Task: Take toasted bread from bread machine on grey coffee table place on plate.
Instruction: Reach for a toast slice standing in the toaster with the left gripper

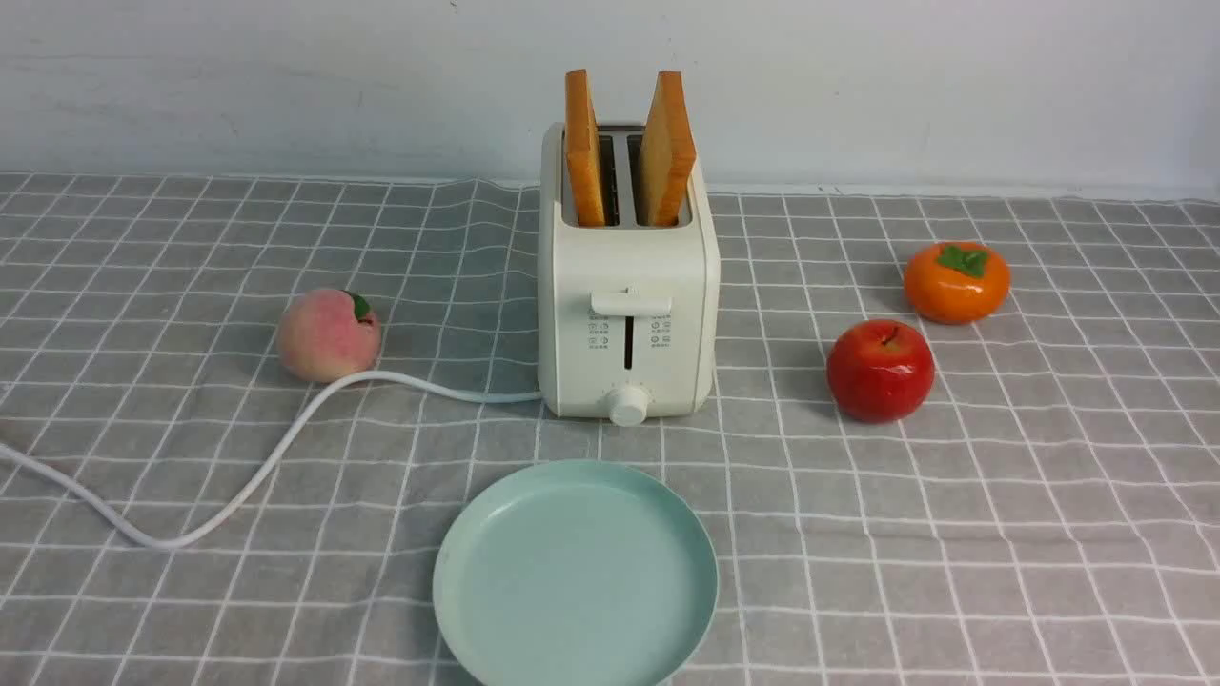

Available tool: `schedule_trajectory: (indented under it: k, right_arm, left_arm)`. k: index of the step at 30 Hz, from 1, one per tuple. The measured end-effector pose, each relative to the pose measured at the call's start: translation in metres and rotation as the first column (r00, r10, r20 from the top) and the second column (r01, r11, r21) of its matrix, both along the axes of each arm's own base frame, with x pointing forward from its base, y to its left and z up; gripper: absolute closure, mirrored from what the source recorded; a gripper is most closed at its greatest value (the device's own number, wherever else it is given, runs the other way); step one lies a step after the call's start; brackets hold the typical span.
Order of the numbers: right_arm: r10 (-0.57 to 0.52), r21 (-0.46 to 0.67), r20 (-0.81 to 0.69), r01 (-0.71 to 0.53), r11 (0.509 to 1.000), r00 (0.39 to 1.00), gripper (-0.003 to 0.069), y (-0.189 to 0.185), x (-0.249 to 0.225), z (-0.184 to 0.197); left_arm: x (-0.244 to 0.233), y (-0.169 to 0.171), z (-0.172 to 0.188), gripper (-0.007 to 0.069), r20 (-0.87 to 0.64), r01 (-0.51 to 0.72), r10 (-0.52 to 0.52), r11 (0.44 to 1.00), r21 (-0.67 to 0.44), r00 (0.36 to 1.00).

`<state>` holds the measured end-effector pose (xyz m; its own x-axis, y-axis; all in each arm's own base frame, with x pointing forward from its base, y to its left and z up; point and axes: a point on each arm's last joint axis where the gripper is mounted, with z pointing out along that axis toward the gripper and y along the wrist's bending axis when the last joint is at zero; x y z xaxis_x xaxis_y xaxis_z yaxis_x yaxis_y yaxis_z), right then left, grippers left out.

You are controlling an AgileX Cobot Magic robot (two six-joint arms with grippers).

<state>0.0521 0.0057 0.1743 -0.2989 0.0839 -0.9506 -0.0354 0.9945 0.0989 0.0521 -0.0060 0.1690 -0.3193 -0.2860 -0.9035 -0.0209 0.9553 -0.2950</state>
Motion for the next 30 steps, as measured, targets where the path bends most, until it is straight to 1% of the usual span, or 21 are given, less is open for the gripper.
schedule_trajectory:
  k: [13,17,19,21,22,23,24,25,26,28,29,30]
  right_arm:
    - [0.000,0.001,0.000,0.000,1.000,1.000,0.0419,0.000,0.000,0.000]
    - [0.000,0.001,0.000,0.000,1.000,1.000,0.0419,0.000,0.000,0.000]
    - [0.000,0.001,0.000,0.000,1.000,1.000,0.0419,0.000,0.000,0.000]
    - [0.000,0.001,0.000,0.000,1.000,1.000,0.0419,0.000,0.000,0.000]
    - [0.000,0.001,0.000,0.000,1.000,1.000,0.0419,0.000,0.000,0.000]
    - [0.000,0.001,0.000,0.000,1.000,1.000,0.0419,0.000,0.000,0.000]
    - [0.000,0.001,0.000,0.000,1.000,1.000,0.0419,0.000,0.000,0.000]
    - [0.000,0.000,0.000,0.000,1.000,1.000,0.0419,0.000,0.000,0.000]
    - [0.000,-0.001,0.000,0.000,1.000,1.000,0.0419,0.000,0.000,0.000]
    - [0.000,-0.001,0.000,0.000,1.000,1.000,0.0419,0.000,0.000,0.000]
    - [0.000,-0.001,0.000,0.000,1.000,1.000,0.0419,0.000,0.000,0.000]
    - [0.000,0.003,0.002,0.000,1.000,1.000,0.0419,0.000,0.000,0.000]
  left_arm:
    - [0.000,0.000,0.000,0.0483,0.000,0.000,0.000,1.000,0.000,1.000]
    - [0.001,0.000,0.002,0.0483,0.024,-0.002,0.002,1.000,0.009,1.000]
    - [0.002,0.000,0.007,0.0481,0.073,-0.008,0.011,0.999,-0.045,0.997]
    - [0.003,-0.001,0.011,0.0481,0.108,-0.014,0.030,0.990,-0.143,0.994]
    - [0.003,-0.001,0.011,0.0481,0.112,-0.015,0.032,0.988,-0.156,0.993]
    - [0.003,-0.002,0.014,0.0480,0.132,-0.018,0.053,0.968,-0.251,0.990]
    - [0.004,-0.002,0.016,0.0480,0.146,-0.019,0.067,0.952,-0.305,0.987]
    - [0.004,-0.003,0.019,0.0479,0.156,-0.020,0.087,0.920,-0.392,0.984]
    - [0.004,-0.003,0.020,0.0480,0.162,-0.019,0.103,0.894,-0.448,0.981]
    - [0.004,-0.002,0.023,0.0478,0.174,-0.017,0.129,0.847,-0.532,0.976]
    - [0.004,-0.002,0.024,0.0477,0.175,-0.017,0.135,0.837,-0.547,0.975]
    - [0.004,-0.002,0.026,0.0476,0.182,-0.015,0.154,0.801,-0.598,0.971]
